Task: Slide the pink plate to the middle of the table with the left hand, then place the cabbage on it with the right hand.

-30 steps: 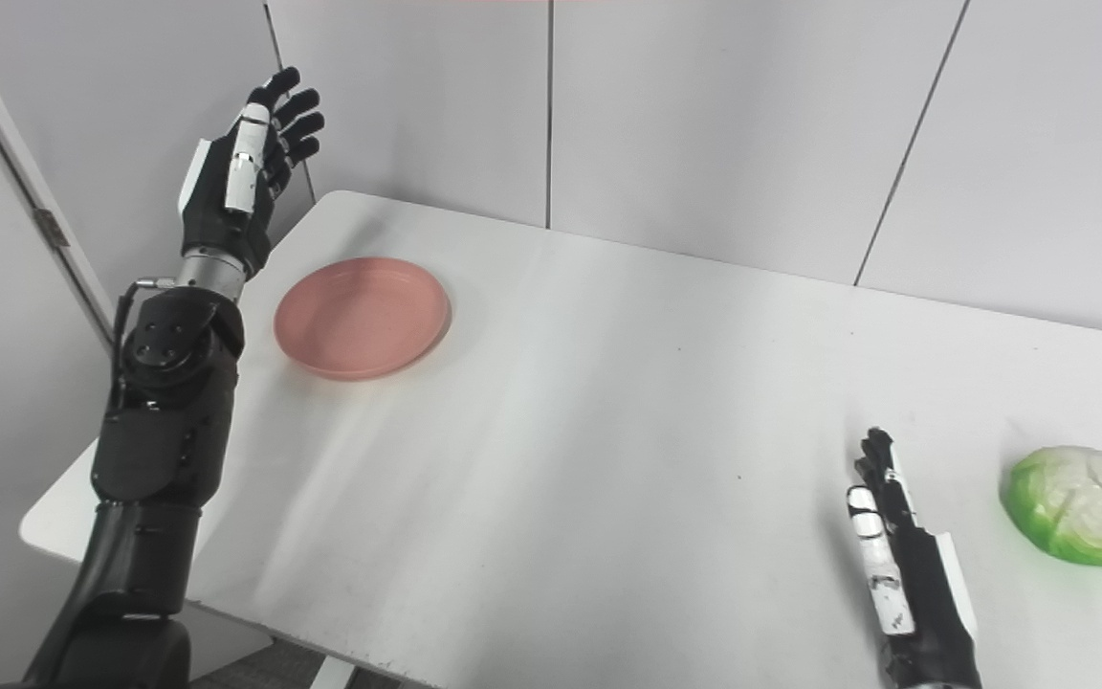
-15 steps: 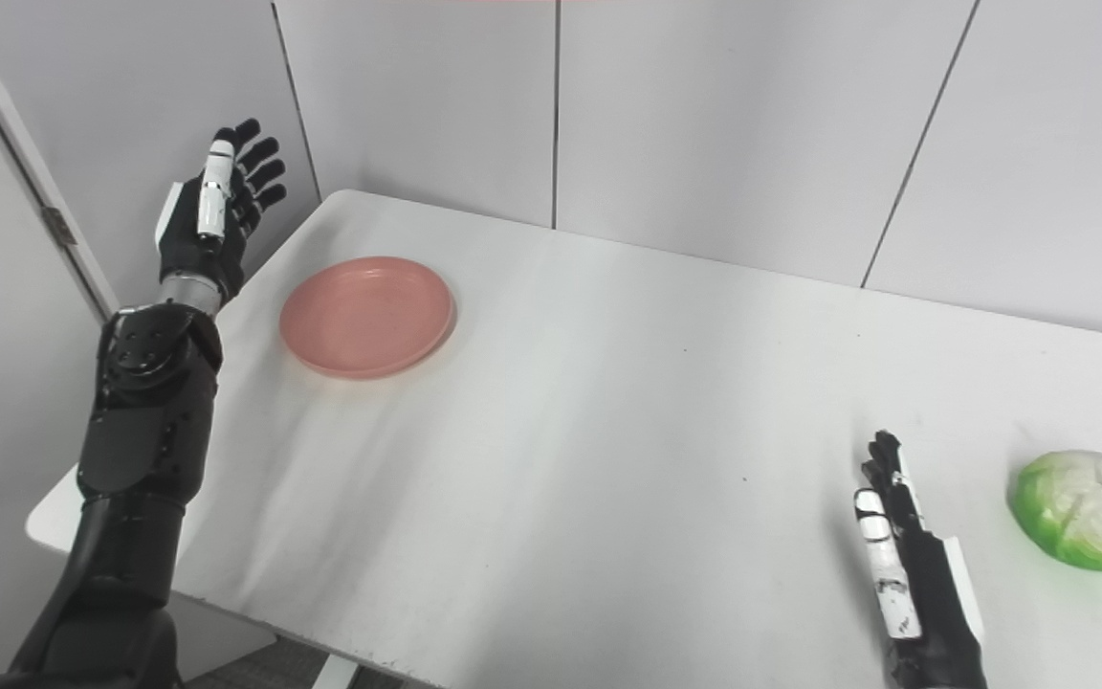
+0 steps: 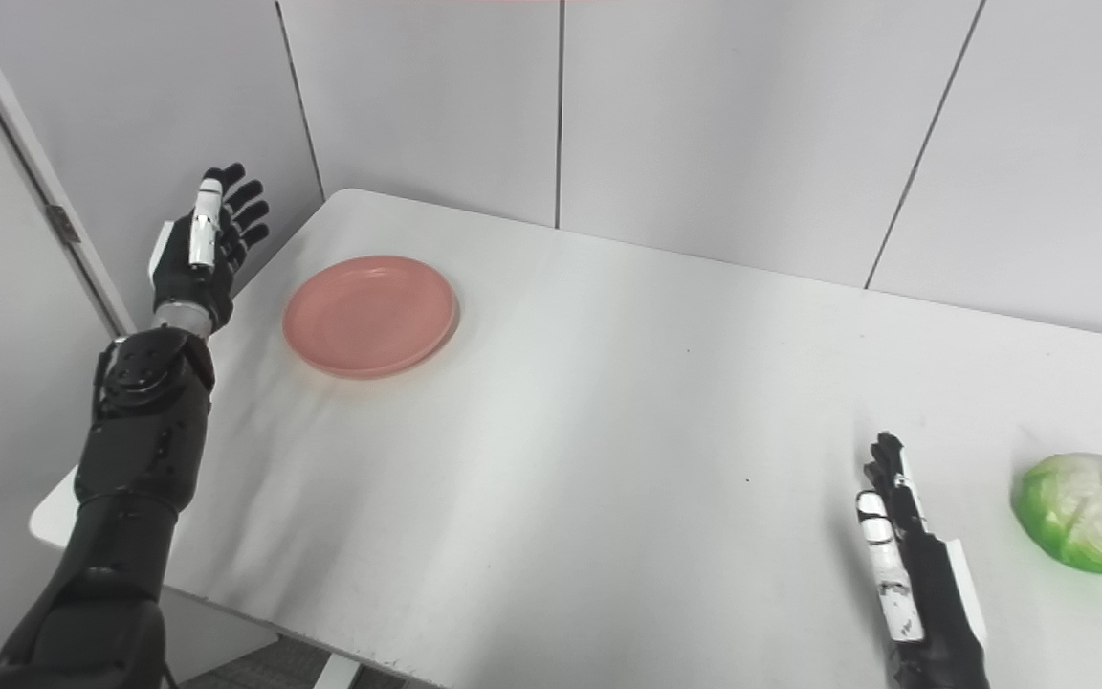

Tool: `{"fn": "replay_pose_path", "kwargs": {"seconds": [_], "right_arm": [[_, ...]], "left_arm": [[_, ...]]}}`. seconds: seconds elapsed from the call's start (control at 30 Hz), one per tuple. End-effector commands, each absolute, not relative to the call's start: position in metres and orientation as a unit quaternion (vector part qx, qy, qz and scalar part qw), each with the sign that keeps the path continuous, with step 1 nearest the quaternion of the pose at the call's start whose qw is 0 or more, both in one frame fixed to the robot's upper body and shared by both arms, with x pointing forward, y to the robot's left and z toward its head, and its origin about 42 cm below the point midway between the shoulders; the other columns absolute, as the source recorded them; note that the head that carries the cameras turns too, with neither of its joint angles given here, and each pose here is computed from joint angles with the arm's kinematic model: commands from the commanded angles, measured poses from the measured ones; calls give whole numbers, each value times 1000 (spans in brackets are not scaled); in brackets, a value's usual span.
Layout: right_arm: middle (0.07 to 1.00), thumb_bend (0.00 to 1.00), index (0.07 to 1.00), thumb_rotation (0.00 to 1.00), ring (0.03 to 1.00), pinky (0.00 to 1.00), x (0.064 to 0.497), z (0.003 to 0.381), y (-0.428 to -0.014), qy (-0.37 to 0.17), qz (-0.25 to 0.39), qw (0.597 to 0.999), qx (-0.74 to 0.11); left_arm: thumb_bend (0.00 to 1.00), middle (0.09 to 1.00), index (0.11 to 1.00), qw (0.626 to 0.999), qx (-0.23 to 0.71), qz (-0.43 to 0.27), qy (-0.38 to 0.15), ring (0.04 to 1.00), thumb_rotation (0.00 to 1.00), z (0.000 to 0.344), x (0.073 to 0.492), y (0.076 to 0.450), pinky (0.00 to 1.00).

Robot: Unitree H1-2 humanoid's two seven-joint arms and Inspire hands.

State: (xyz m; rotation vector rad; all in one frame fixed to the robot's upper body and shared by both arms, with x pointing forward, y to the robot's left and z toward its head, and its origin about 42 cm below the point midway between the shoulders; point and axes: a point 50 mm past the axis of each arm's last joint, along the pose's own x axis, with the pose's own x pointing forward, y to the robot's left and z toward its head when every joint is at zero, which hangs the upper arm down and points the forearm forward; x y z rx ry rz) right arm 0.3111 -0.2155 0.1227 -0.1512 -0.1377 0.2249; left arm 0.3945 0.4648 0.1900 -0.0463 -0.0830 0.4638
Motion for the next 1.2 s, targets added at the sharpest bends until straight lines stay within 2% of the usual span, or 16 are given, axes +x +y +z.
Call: {"fn": "replay_pose_path", "kwargs": {"seconds": [0.0,0.23,0.5,0.87,1.17], "right_arm": [[1000,167,1000,1000,1000,1000,309,118,-214,-69,109,989,-71],[1000,175,1000,1000,1000,1000,308,118,-214,-70,110,989,-74],[1000,173,1000,1000,1000,1000,308,119,-214,-71,111,988,-76],[1000,172,1000,1000,1000,1000,308,121,-213,-71,113,988,-76],[1000,184,1000,1000,1000,1000,307,123,-210,-72,111,988,-73]], "left_arm": [[423,895,884,967,-12,236,-98,895,1000,225,405,477,895],[406,877,873,961,-14,267,-64,878,1000,209,409,484,883],[410,875,870,964,-26,262,-45,875,1000,193,410,479,873],[422,867,867,970,-30,239,-22,870,1000,174,415,460,884],[411,873,869,977,-54,204,-8,877,1000,157,415,428,874]]}}
